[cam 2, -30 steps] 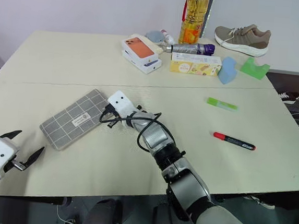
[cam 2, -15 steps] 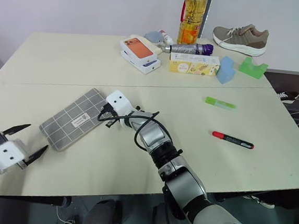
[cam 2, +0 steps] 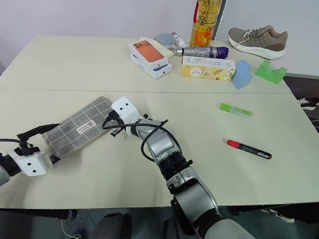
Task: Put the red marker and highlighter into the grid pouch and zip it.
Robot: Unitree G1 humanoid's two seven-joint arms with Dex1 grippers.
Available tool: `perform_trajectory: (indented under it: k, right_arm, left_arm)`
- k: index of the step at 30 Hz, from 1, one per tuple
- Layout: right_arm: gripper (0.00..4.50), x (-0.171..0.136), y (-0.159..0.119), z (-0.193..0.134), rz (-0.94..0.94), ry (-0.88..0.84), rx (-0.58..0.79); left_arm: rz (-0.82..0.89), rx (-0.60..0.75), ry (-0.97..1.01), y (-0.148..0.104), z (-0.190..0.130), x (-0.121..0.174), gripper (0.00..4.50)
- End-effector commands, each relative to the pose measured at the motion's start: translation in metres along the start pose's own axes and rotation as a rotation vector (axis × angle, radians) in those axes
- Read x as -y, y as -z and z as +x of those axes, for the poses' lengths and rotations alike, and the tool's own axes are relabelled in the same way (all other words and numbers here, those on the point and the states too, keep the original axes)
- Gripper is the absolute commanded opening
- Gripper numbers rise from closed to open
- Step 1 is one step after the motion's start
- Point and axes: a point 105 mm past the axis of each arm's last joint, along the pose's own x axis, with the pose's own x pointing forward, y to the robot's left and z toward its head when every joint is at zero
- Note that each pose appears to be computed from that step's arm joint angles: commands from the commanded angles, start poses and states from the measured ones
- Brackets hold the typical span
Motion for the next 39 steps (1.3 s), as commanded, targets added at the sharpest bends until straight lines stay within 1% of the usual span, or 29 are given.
perform_trajectory:
  k: [1,2,3,4,7,9,12,15,16,18,20,21,22,25,26,28,30,33,36,39]
  right_arm:
    - [0.00,-0.004,0.003,0.002,0.006,-0.007,-0.009]
    - [0.00,-0.004,0.003,0.001,0.006,-0.007,-0.009]
    - [0.00,-0.004,0.003,0.001,0.006,-0.007,-0.009]
    - [0.00,-0.004,0.003,0.001,0.005,-0.007,-0.008]
    - [0.00,-0.004,0.003,0.001,0.003,-0.006,-0.006]
    - [0.00,-0.002,0.000,0.000,0.002,0.000,0.011]
    - [0.00,0.011,-0.011,-0.007,-0.027,0.061,0.080]
    - [0.00,0.038,-0.026,-0.023,-0.013,0.146,0.165]
    - [0.25,0.052,-0.032,-0.036,-0.023,0.180,0.204]
    - [0.89,0.072,-0.039,-0.061,-0.009,0.221,0.256]
    - [1.89,0.083,-0.040,-0.084,0.000,0.222,0.278]
    - [2.28,0.088,-0.037,-0.098,-0.018,0.214,0.276]
    - [2.80,0.091,-0.033,-0.111,-0.040,0.206,0.267]
    - [4.26,0.091,-0.020,-0.141,-0.092,0.161,0.223]
    - [4.48,0.090,-0.014,-0.152,-0.127,0.136,0.195]
    - [4.48,0.090,-0.006,-0.167,-0.151,0.123,0.159]
    - [4.48,0.090,-0.001,-0.173,-0.140,0.117,0.134]
    - [4.48,0.085,0.013,-0.182,-0.136,0.079,0.060]
    - [4.48,0.092,0.020,-0.178,-0.086,0.135,0.041]
    - [4.48,0.096,0.021,-0.172,-0.072,0.175,0.050]
  left_arm:
    - [-0.007,0.038,0.026,-0.003,0.001,0.010,3.12]
    - [-0.005,0.042,0.023,-0.003,0.001,0.009,2.68]
    - [-0.001,0.045,0.018,-0.003,0.001,0.008,2.07]
    - [0.001,0.047,0.014,-0.002,0.002,0.006,1.69]
    - [0.013,0.056,-0.012,-0.002,0.003,0.000,0.10]
    - [0.017,0.072,-0.036,-0.004,0.006,-0.006,0.04]
    - [-0.007,0.091,-0.072,-0.010,0.010,-0.012,0.04]
    - [-0.167,0.098,-0.135,-0.020,0.022,-0.021,0.04]
    - [-0.237,0.123,-0.154,-0.030,0.028,-0.024,0.01]
    - [-0.320,0.176,-0.139,-0.050,0.039,-0.025,0.00]
    - [-0.379,0.209,-0.116,-0.067,0.047,-0.022,0.00]
    - [-0.417,0.224,-0.107,-0.075,0.052,-0.020,0.00]
    - [-0.446,0.234,-0.099,-0.082,0.057,-0.019,0.00]
    - [-0.511,0.260,-0.075,-0.097,0.067,-0.014,0.00]
    - [-0.529,0.281,-0.056,-0.105,0.072,-0.012,0.00]
    - [-0.553,0.307,-0.025,-0.116,0.081,-0.008,0.00]
    - [-0.563,0.318,-0.005,-0.121,0.085,-0.006,0.00]
    - [-0.576,0.333,0.000,-0.127,0.094,-0.007,0.00]
    - [-0.588,0.345,-0.006,-0.129,0.097,-0.009,0.00]
    - [-0.586,0.347,-0.004,-0.129,0.097,-0.009,0.00]
